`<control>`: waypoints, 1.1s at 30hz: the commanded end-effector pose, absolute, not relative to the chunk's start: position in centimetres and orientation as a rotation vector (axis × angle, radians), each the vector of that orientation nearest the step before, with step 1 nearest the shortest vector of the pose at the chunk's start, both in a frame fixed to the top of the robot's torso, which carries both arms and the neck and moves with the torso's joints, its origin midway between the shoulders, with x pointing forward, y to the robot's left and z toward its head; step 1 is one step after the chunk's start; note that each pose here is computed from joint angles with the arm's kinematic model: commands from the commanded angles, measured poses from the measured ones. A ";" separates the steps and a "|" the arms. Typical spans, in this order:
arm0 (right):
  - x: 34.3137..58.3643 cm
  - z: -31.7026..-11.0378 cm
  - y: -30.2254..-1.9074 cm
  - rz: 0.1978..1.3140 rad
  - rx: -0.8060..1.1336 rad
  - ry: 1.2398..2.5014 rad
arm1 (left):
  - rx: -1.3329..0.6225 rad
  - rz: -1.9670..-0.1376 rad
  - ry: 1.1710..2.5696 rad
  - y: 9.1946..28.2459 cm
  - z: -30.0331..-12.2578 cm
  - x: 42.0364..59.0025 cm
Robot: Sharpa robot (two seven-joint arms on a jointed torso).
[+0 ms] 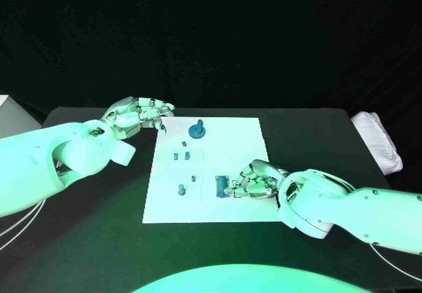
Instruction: Assemble the parts on the task board
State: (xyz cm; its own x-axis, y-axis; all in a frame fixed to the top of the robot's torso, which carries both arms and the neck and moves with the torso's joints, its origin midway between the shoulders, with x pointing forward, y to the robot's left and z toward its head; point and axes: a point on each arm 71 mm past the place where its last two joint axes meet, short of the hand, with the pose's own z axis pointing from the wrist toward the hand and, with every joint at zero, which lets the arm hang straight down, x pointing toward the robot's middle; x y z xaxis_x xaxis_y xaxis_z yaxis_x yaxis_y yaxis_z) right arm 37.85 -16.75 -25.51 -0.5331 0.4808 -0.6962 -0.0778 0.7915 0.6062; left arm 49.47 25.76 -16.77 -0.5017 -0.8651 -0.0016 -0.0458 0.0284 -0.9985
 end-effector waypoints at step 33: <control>38.3 -26.5 -15.7 0.775 0.294 2.039 | -0.934 -1.562 1.652 25.5 -16.8 49.4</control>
